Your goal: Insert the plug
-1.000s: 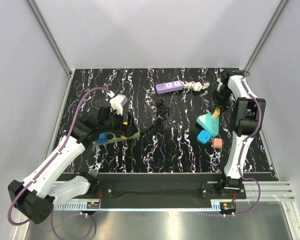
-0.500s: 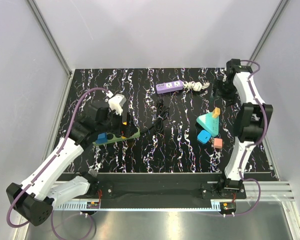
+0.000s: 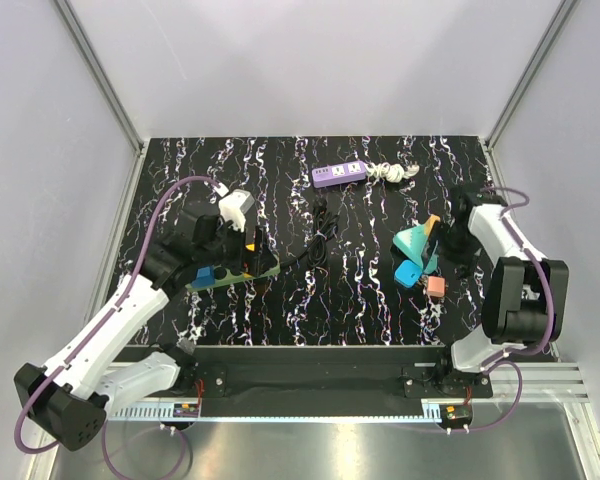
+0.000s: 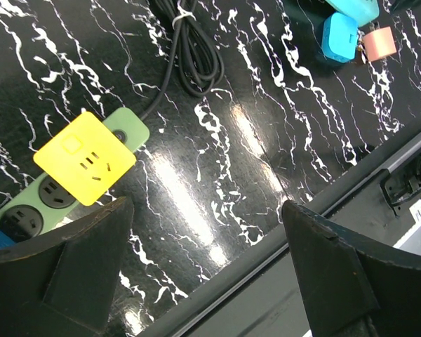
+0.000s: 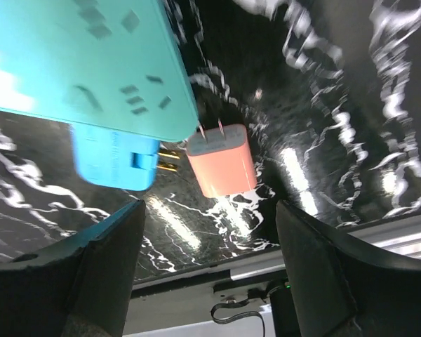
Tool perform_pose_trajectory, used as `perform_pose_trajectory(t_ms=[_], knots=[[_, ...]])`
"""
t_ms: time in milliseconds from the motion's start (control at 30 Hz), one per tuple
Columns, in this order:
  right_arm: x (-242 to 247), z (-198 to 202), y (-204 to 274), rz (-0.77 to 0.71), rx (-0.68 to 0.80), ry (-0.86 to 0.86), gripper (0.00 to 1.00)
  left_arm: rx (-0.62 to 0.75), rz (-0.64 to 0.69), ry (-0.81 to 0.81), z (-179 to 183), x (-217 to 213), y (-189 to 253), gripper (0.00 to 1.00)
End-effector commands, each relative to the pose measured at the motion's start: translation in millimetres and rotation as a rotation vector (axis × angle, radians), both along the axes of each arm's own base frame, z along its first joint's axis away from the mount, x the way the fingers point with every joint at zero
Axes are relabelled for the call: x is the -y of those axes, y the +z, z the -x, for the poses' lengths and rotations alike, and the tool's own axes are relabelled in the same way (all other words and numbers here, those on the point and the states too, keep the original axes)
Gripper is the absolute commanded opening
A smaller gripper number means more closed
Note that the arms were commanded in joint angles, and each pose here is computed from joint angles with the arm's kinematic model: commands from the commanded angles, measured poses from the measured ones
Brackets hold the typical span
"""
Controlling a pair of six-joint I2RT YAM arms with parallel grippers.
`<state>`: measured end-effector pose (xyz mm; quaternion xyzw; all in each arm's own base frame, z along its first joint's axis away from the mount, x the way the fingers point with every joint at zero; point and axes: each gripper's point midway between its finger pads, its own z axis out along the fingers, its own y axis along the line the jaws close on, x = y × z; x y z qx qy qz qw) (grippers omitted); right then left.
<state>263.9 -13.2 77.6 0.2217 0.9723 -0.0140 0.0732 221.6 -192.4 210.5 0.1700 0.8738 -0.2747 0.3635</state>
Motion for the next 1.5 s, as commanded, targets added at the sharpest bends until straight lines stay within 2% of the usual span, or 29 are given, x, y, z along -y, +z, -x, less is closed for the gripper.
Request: perform_pose_trajectory(t_ms=[0,167,667,700,733,800,833,900,933,1067,1233,1367,1467], knots=[[-12.0,-3.6,-18.5,-0.035,0.04,-0.029,0.8,0.019,0.051,-0.025,-4.0,9.9,6.8,0.9],[-12.5,2.2,-33.7,-0.023,0.012,-0.033,0.75,0.021,0.05,-0.024,-4.0,9.8,7.1,0.89],[-7.0,-1.4,-54.9,0.002,-0.075,-0.01,0.73,0.026,0.049,-0.023,-4.4,9.4,8.0,0.89],[-7.1,-1.6,-55.3,0.001,-0.075,-0.005,0.7,0.023,0.049,-0.024,-4.1,9.5,7.4,0.89],[-7.2,-1.4,-54.5,0.0,-0.073,-0.002,0.6,0.023,0.051,-0.026,-3.7,9.8,7.6,0.89],[-6.7,-2.1,-50.3,0.003,-0.058,-0.004,0.49,0.023,0.052,-0.028,-3.5,10.0,7.6,0.89],[-6.9,-1.0,-47.9,0.002,-0.058,0.001,0.4,0.027,0.053,-0.026,-3.6,9.8,8.7,0.88],[-4.4,-2.9,-38.2,0.017,-0.03,-0.001,0.31,0.024,0.055,-0.03,-3.2,10.4,8.4,0.88],[-4.9,-3.3,-34.0,0.017,-0.019,0.002,0.24,0.024,0.056,-0.031,-3.0,10.6,8.1,0.88],[-6.6,-12.3,-4.3,0.013,0.055,0.016,0.1,0.018,0.068,-0.038,-2.0,12.9,8.7,0.86],[-13.5,-16.7,35.9,0.029,0.133,0.085,0.02,-0.005,0.108,-0.066,0.7,21.5,9.2,0.85],[-57.8,-24.4,61.8,0.023,0.225,0.349,0.0,-0.076,0.172,-0.11,5.3,36.4,12.3,0.85],[-107.6,-26.5,70.9,-0.011,0.323,0.569,0.0,-0.17,0.272,-0.163,11.5,50.2,26.4,0.82]])
